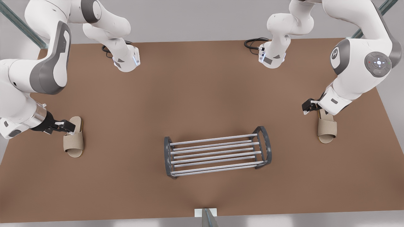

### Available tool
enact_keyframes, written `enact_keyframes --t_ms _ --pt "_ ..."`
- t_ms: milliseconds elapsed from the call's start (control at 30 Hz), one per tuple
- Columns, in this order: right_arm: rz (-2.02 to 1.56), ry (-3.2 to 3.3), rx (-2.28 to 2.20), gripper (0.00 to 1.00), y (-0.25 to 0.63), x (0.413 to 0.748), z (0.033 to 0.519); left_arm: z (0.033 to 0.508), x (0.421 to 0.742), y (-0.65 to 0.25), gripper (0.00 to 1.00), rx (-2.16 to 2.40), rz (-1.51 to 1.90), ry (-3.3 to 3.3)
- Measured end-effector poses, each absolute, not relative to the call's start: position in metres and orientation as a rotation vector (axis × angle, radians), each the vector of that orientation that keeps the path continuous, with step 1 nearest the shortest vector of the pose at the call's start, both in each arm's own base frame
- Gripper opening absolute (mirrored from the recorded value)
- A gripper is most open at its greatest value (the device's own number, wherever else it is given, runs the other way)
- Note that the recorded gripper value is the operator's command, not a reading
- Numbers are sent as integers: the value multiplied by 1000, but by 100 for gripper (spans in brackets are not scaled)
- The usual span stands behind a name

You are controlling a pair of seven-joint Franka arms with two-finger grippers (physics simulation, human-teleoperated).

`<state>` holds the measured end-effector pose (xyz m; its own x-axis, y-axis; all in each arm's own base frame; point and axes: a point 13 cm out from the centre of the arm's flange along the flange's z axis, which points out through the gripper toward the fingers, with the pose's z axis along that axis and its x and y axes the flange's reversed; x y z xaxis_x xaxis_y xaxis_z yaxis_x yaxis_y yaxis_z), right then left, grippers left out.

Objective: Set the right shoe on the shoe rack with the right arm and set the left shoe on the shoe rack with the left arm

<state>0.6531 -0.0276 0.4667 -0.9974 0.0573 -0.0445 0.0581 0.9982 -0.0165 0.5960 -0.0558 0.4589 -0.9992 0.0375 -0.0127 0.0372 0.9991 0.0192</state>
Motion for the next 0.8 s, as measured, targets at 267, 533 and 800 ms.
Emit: enact_keyframes --t_ms 267,533,800 --pt "-20 3108 70 100 -37 617 428 368 545 44 100 -569 -648 3027" --pt "-32 3038 -75 100 -2 613 416 243 506 180 100 -1297 -1162 2239" --pt "1120 2448 1040 100 -85 639 398 180 473 211 100 -987 -873 2284"
